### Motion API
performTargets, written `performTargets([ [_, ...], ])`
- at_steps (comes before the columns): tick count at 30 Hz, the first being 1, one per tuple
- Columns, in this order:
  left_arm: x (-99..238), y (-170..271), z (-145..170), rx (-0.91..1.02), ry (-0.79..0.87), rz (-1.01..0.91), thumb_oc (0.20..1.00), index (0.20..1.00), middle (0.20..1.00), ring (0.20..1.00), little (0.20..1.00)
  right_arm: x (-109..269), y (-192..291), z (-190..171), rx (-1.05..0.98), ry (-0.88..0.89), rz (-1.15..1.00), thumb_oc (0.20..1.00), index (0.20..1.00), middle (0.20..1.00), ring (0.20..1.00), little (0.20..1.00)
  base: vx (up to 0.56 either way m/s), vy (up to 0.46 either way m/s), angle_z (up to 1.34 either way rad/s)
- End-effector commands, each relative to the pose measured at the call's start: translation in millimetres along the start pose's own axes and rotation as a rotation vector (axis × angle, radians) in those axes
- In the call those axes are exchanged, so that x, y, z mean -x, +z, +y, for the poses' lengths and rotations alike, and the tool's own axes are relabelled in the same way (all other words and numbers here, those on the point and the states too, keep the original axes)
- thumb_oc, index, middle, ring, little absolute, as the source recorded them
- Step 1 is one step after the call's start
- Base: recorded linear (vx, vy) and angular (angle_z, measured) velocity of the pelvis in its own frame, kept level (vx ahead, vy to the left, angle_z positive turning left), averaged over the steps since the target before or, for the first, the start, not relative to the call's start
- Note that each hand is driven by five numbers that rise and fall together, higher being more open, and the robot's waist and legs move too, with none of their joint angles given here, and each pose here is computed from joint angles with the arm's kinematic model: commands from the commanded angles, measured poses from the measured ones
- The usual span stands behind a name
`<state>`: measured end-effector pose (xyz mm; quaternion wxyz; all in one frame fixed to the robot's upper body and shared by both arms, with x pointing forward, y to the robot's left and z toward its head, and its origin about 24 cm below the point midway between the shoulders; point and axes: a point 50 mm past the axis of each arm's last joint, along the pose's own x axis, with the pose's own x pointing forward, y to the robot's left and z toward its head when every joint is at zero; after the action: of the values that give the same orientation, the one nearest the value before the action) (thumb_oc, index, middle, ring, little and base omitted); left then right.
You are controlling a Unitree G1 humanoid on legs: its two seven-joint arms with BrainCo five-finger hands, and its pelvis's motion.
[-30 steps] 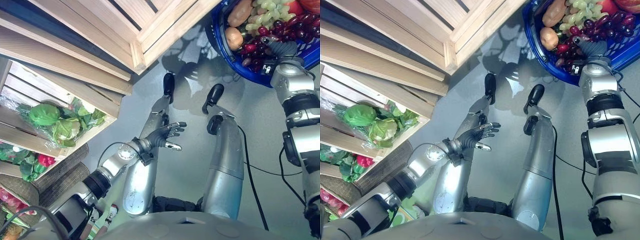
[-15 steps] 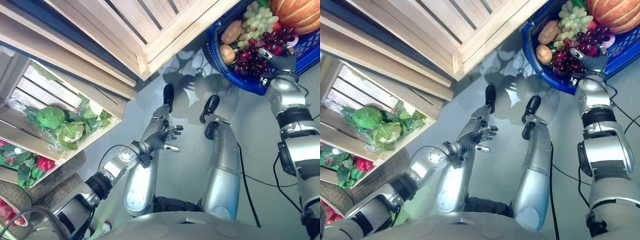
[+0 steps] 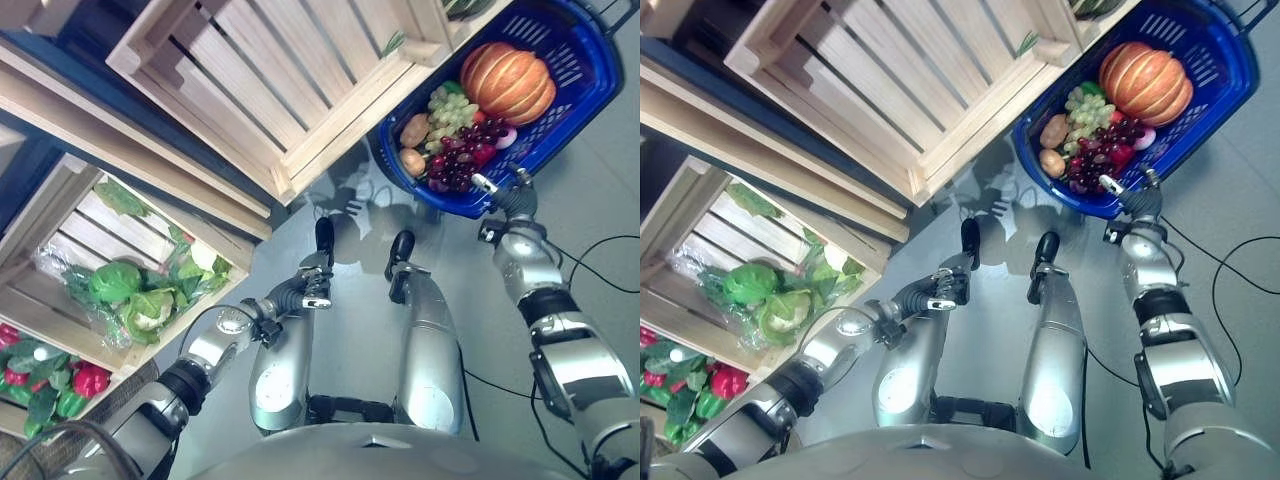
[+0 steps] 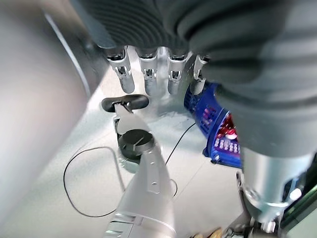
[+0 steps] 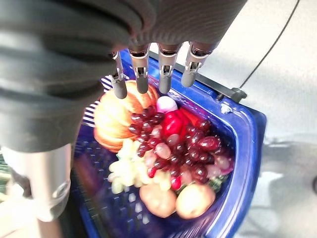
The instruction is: Pick up fruits and vegetables into the basket
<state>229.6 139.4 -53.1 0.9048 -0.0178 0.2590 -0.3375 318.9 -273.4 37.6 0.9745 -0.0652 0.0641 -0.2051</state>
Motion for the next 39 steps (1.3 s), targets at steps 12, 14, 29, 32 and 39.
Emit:
performTargets([
  [12, 49.6, -103.2, 6.1, 0.361, 0.292, 0.203, 1.0, 1.0, 1.0, 1.0, 1.0, 87.9, -114.6, 15.4, 0.072, 0.304, 0.304, 1.0, 1.0, 1.0, 1.0, 1.0, 0.12, 0.024, -0.12],
  [14, 53.3, -114.4, 6.6, 0.407, 0.331, 0.242, 1.0, 1.0, 1.0, 1.0, 1.0, 102.1, -132.6, 18.2, 0.094, 0.344, 0.392, 1.0, 1.0, 1.0, 1.0, 1.0, 0.09, 0.002, -0.05],
  [29, 58.8, -155.0, -9.4, 0.642, 0.392, 0.448, 1.0, 1.0, 1.0, 1.0, 1.0, 181.5, -210.2, 21.3, 0.112, 0.452, 0.95, 1.0, 1.0, 1.0, 1.0, 1.0, 0.01, 0.014, -0.01],
  [32, 58.8, -158.8, -14.7, 0.629, 0.354, 0.481, 1.0, 1.0, 1.0, 1.0, 1.0, 194.5, -218.1, 18.9, 0.092, 0.478, 1.055, 1.0, 1.0, 1.0, 1.0, 1.0, -0.01, -0.017, 0.05],
  [39, 57.8, -161.3, -18.6, 0.588, 0.317, 0.562, 1.0, 1.0, 1.0, 1.0, 1.0, 204.8, -223.7, 13.1, 0.11, 0.538, 1.162, 1.0, 1.0, 1.0, 1.0, 1.0, -0.02, -0.004, 0.06],
])
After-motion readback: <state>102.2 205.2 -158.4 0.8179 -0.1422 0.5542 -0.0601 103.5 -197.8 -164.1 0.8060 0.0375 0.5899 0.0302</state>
